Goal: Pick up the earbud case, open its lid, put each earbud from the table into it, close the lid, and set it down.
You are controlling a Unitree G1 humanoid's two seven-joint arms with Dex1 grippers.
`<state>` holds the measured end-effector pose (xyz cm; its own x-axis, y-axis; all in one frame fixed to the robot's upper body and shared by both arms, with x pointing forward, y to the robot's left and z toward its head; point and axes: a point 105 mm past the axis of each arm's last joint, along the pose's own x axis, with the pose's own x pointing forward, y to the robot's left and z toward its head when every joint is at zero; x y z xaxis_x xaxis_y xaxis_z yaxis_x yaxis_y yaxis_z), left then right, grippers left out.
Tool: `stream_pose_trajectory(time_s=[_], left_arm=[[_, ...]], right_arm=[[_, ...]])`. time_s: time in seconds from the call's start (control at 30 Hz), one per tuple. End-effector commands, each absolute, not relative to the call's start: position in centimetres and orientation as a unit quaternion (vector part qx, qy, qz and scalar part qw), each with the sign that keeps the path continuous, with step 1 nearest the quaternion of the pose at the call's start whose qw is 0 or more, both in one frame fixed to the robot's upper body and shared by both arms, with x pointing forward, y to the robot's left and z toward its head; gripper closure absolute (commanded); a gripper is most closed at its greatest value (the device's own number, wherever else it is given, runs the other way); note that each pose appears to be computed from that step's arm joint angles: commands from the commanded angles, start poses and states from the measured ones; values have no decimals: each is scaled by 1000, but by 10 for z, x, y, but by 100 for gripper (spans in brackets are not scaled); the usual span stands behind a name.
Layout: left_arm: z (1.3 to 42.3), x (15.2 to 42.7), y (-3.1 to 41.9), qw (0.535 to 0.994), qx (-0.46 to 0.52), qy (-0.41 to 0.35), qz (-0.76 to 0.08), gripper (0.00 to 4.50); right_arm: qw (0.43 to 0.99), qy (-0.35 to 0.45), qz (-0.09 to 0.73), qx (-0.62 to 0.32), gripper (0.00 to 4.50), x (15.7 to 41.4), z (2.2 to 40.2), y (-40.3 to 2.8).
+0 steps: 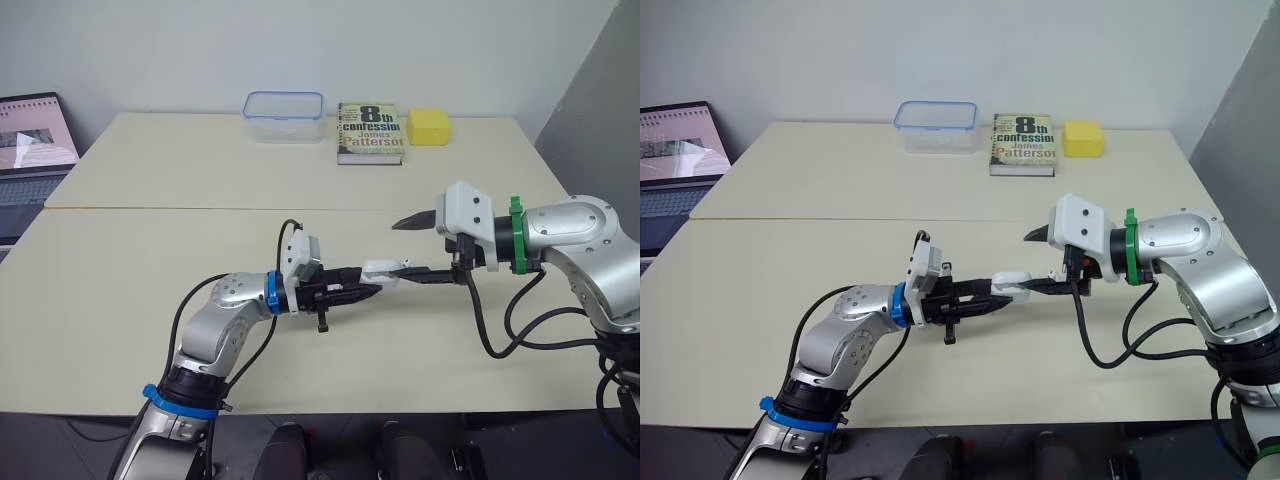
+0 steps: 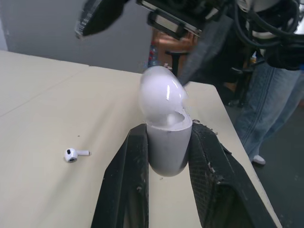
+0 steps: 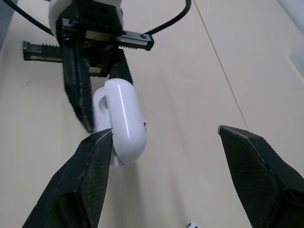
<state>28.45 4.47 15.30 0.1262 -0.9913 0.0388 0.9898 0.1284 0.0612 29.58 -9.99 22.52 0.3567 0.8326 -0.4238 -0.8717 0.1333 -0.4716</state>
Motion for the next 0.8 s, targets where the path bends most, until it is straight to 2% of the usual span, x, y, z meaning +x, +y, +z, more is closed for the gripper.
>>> stream_pose_trajectory(time_s=[0.03, 0.2, 0.47, 0.67, 0.8], left_arm=[[160, 279, 43, 741, 21, -57, -669, 373], [162, 286, 47, 758, 14, -63, -649, 373], [180, 312, 93, 849, -22, -109, -517, 373], [180, 316, 146, 906, -13, -120, -407, 373], [178, 317, 166, 924, -11, -128, -361, 373]], right_arm=[[756, 7, 560, -338, 86, 295, 240, -100], [761, 10, 565, -319, 86, 291, 245, -102], [801, -34, 516, -301, 86, 289, 255, -129], [838, -9, 465, -284, 86, 286, 236, -173], [852, 22, 432, -295, 86, 280, 219, -203]])
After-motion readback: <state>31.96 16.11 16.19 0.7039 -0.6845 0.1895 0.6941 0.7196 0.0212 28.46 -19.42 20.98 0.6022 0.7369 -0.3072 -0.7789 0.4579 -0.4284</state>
